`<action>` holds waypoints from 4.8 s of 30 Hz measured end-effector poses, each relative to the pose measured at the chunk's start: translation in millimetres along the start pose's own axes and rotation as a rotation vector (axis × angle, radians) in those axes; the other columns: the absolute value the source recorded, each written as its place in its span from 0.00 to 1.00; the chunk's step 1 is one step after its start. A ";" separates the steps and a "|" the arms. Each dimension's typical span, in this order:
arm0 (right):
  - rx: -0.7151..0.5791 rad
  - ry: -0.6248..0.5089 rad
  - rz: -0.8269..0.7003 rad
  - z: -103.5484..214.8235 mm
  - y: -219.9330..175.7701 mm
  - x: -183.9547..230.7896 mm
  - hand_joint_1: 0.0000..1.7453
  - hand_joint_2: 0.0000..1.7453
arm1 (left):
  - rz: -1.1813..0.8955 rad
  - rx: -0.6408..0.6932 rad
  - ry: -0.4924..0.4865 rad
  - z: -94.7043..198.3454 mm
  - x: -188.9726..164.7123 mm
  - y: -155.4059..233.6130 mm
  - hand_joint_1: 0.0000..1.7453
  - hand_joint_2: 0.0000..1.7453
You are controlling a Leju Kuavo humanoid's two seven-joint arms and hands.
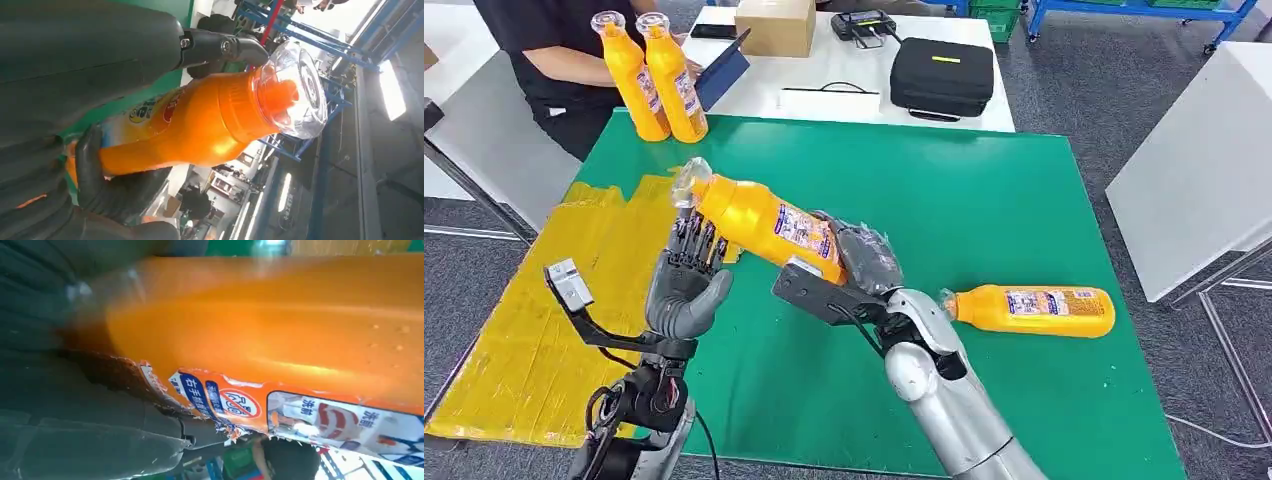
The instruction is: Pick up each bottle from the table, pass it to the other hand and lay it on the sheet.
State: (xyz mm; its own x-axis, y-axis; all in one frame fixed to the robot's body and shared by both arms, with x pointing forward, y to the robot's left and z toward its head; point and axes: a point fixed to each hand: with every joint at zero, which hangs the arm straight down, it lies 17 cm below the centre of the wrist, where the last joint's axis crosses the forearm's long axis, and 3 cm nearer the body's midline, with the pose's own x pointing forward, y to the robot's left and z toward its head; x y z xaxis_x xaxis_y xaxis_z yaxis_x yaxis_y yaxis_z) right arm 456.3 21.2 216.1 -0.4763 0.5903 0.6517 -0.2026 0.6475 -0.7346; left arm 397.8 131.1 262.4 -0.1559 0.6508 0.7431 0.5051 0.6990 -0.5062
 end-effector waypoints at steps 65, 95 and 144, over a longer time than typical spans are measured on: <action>0.082 0.007 0.064 15.3 51.7 47.7 1.00 1.00 | 0.070 0.020 0.048 -9.4 -3.1 -26.3 0.00 1.00; 0.128 0.014 0.072 18.6 56.9 56.1 1.00 1.00 | -0.131 0.011 0.064 1.9 -12.9 -18.8 1.00 1.00; -0.026 -0.009 0.005 73.5 7.6 18.9 0.00 0.00 | -0.715 0.200 -0.053 18.2 48.6 57.6 1.00 1.00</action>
State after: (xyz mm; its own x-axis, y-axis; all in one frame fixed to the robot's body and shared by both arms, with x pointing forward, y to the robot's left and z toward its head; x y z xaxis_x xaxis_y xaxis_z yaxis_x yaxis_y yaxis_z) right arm 382.9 1.8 209.0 -0.4854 0.5894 0.6458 -0.1779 0.6566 -0.7330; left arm 403.9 208.4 261.4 -0.4315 0.0266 0.9017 0.1014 0.9947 0.0191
